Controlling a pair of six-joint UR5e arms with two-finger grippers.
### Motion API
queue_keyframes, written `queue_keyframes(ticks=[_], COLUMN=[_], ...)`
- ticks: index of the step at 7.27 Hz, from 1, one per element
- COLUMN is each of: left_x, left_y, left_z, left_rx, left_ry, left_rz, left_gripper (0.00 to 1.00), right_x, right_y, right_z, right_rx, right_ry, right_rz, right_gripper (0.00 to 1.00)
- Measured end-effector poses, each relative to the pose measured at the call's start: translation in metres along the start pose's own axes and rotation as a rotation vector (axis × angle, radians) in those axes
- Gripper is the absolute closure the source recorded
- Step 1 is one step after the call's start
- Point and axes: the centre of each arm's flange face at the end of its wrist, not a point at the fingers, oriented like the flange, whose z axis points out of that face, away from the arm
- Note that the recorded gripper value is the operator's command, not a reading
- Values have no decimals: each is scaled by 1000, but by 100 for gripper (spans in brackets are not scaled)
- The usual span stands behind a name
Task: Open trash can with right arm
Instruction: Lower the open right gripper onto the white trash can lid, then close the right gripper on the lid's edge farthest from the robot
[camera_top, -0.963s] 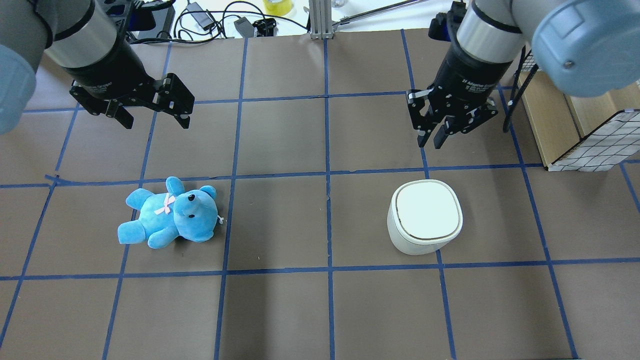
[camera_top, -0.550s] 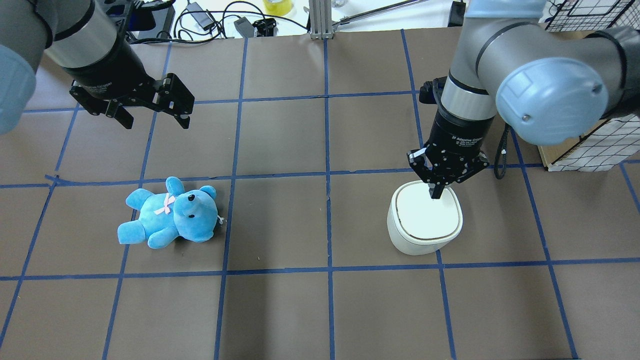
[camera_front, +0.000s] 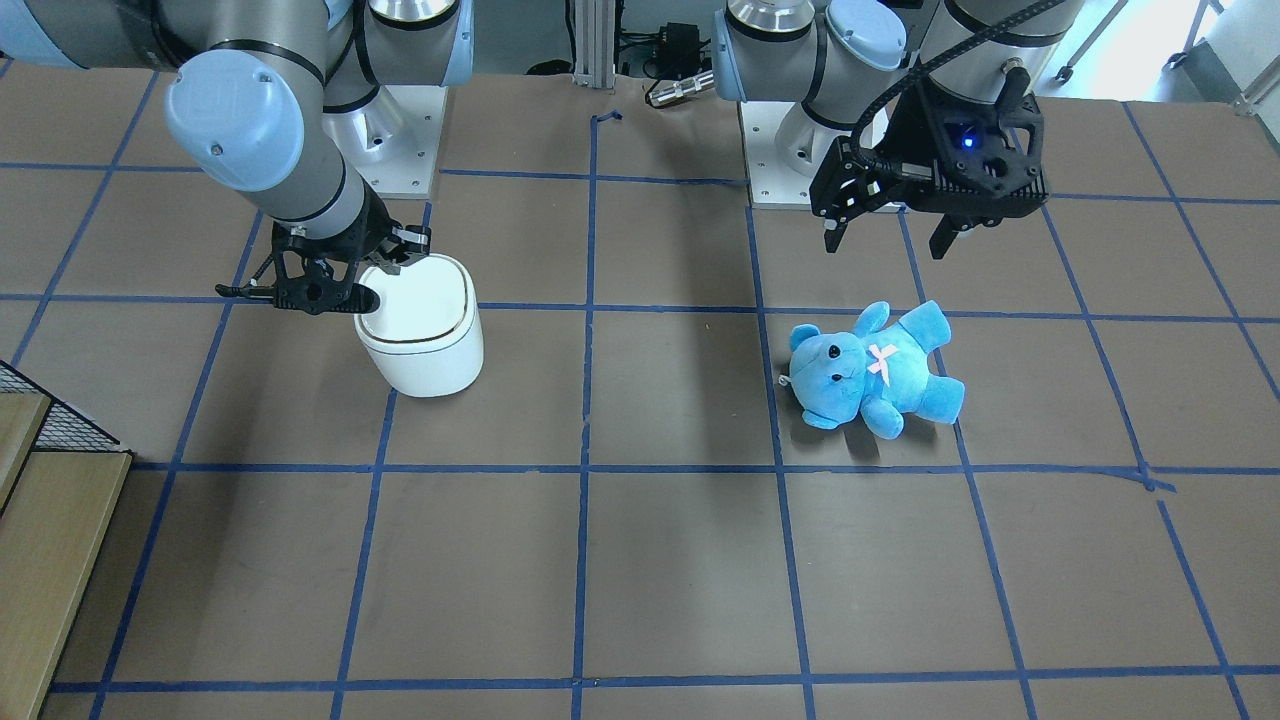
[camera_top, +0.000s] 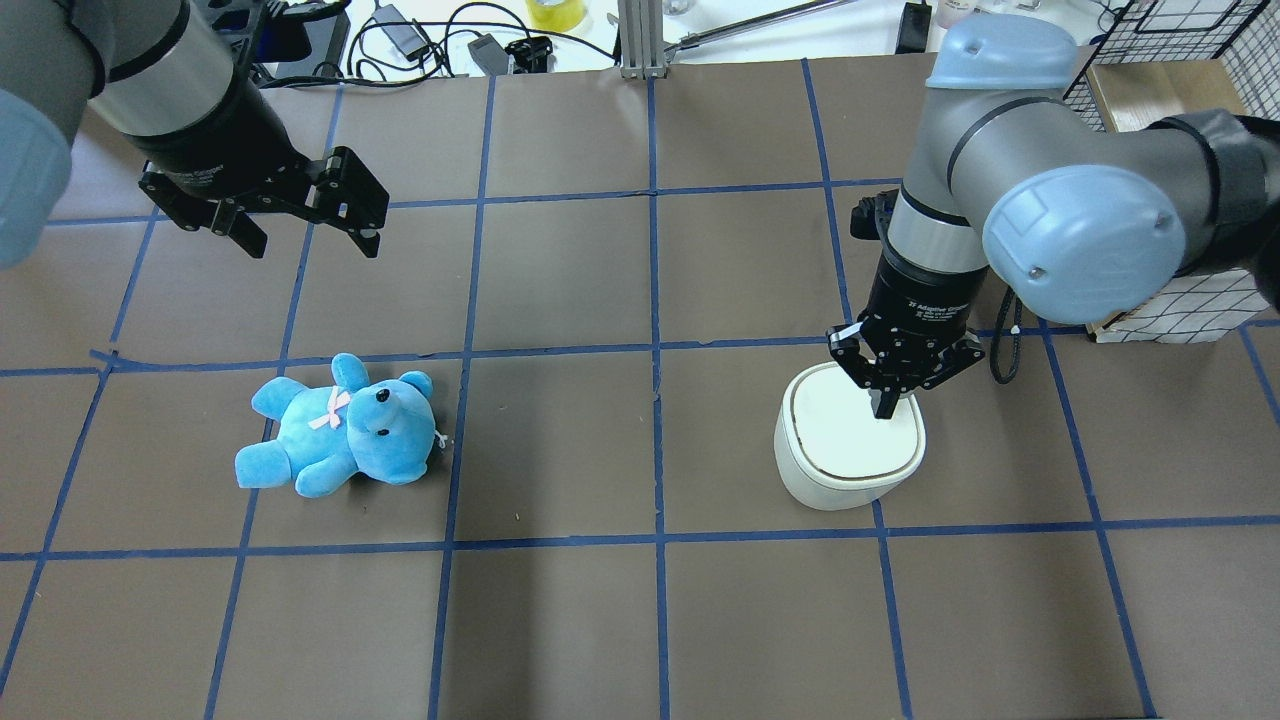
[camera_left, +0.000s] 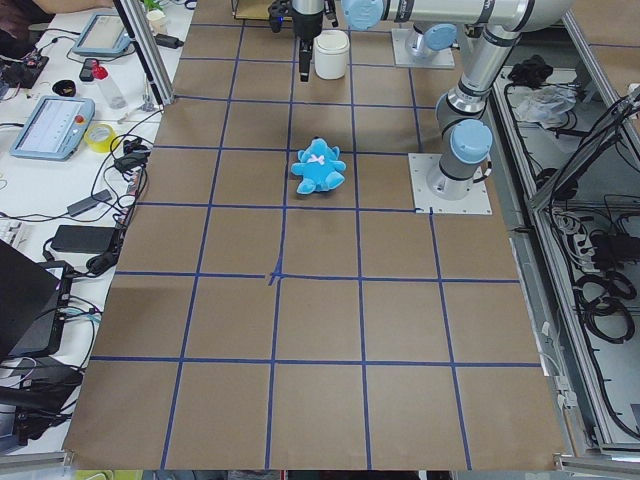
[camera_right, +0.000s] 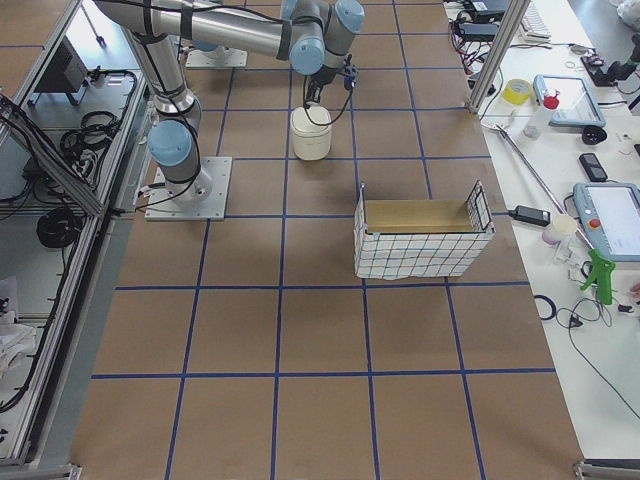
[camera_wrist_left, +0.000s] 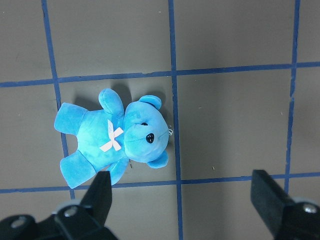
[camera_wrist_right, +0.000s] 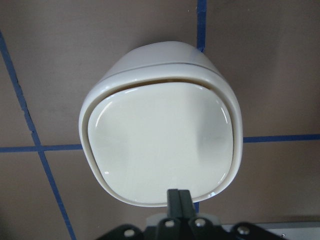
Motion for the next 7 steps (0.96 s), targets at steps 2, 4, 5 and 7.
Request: queue_keyframes(ticks=[2, 4, 5, 7], left_x=[0, 0, 0, 0], left_y=[0, 0, 0, 0], left_z=[0, 0, 0, 0], left_rx=[0, 0, 0, 0], left_ry=[0, 0, 0, 0], left_rz=[0, 0, 0, 0], left_gripper=[0, 0, 0, 0], right_x=[4, 4, 4, 4], right_y=[-9, -12, -13, -17], right_z=[13, 22, 24, 32], right_rx=[51, 59, 56, 39], right_ry=[-7, -10, -10, -10], right_rz=[38, 55, 59, 60], right_gripper=[100, 100, 100, 100])
